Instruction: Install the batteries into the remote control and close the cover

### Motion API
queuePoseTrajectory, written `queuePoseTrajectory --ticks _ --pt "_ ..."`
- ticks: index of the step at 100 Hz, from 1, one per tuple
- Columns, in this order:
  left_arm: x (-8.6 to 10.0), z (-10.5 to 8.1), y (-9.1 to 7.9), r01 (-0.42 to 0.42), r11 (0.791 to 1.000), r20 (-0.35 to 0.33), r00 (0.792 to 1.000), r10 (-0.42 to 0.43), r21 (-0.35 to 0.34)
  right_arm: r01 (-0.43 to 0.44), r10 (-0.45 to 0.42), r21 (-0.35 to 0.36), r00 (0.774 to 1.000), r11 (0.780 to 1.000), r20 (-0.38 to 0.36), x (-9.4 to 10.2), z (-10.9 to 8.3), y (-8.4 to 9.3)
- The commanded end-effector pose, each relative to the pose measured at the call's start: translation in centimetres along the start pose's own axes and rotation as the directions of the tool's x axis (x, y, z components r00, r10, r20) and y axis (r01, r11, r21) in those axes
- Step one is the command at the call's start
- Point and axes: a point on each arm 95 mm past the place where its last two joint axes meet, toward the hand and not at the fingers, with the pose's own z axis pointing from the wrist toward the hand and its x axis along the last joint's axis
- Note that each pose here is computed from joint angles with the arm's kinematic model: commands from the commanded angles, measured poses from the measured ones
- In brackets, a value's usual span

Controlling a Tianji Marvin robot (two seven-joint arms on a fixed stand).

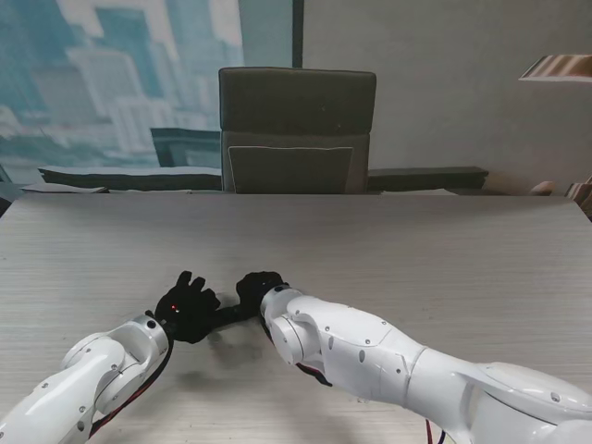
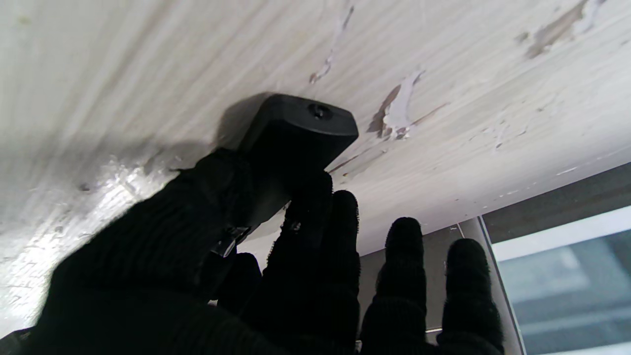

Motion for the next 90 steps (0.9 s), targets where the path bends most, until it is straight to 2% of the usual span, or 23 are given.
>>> queuePoseTrajectory --ticks 1,39,62,90 --pt "1.2 -0.5 2.8 0.009 0.996 -0.026 1.0 -0.012 -0.09 -0.004 0.004 0.08 1.0 0.997 -0.003 0.2 -0.2 -2.6" --pt "1.2 -0.4 2.8 0.01 0.996 -0.029 1.0 -0.012 -0.09 0.001 0.0 0.027 0.999 1.0 -0.039 0.2 -0.5 -1.5" --pt "1.2 -0.5 2.8 0.003 0.996 -0.03 1.0 -0.006 -0.093 0.024 -0.021 0.045 0.997 0.999 -0.069 0.3 0.1 -1.8" --pt "1.3 -0.5 2.7 -0.011 0.995 -0.039 0.999 0.007 -0.1 0.02 -0.019 0.01 0.997 1.0 -0.076 0.2 0.1 -1.7"
